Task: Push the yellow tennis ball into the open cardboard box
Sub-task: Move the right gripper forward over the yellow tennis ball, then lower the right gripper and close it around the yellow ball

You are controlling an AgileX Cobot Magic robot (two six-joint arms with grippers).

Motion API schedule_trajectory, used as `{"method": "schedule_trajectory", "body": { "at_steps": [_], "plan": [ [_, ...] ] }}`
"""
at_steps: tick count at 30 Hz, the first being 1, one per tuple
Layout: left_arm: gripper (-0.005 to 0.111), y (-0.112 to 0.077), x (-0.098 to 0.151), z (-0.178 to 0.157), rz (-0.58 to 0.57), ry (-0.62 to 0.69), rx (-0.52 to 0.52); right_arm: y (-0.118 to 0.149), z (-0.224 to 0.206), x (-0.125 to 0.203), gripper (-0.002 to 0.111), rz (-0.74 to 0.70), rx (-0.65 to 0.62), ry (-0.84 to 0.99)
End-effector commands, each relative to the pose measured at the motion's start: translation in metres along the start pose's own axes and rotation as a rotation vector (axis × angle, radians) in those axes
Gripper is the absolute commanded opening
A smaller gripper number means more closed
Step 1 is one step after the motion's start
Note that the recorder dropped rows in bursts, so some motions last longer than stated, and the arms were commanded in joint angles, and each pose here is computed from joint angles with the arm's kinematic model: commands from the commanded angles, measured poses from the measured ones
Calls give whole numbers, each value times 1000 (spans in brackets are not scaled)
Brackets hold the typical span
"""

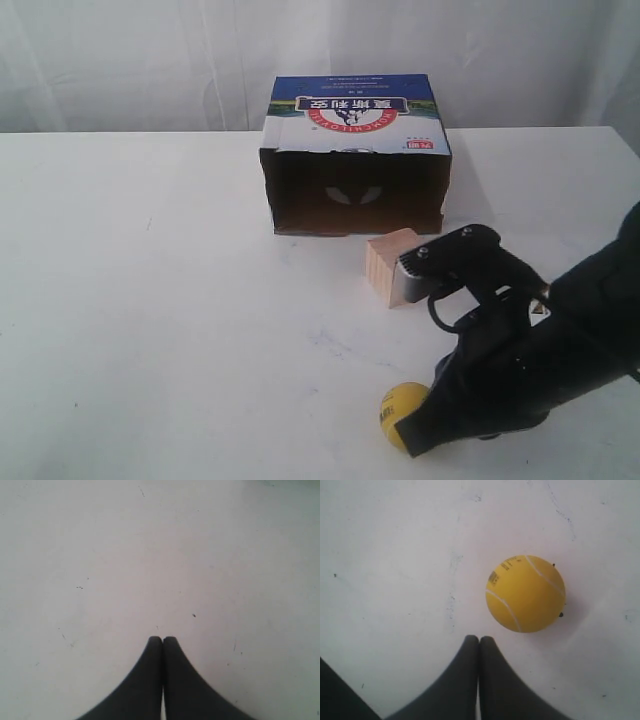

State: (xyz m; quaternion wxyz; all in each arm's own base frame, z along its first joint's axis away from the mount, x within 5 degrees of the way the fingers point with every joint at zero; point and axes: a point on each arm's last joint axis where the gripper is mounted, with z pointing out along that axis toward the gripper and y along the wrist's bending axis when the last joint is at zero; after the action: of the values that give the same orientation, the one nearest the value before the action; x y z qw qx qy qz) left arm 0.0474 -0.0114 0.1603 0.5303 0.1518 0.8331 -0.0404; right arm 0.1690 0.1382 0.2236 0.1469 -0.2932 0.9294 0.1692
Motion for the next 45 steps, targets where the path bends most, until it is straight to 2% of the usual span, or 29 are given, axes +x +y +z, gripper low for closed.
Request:
{"method": "schedule_trajectory", "body": {
  "at_steps": [1, 16, 20, 23, 30, 34, 39, 45],
  "plan": [
    [0, 0, 3, 0, 6, 15, 4, -5, 16, -5, 0, -8, 17, 30],
    [0, 0, 3, 0, 6, 15, 4, -18, 56, -10, 0, -7, 53, 108],
    [0, 0, 3, 0, 6, 15, 4, -12, 58, -14, 0, -36, 50, 89],
    [0, 0, 3, 0, 6, 15, 4, -2, 56, -27, 0, -80, 42, 40],
    [0, 0, 3, 0, 6, 15, 4, 20, 34, -80, 0, -239, 47, -52],
    [0, 0, 3, 0, 6, 15, 4, 24, 18, -93, 0, -253, 52, -42],
    [0, 0, 3, 0, 6, 15, 4, 16, 20, -84, 0, -258, 124, 41],
    [0, 0, 3, 0, 6, 15, 4, 1, 60, -85, 0, -272, 169, 60]
  ]
}}
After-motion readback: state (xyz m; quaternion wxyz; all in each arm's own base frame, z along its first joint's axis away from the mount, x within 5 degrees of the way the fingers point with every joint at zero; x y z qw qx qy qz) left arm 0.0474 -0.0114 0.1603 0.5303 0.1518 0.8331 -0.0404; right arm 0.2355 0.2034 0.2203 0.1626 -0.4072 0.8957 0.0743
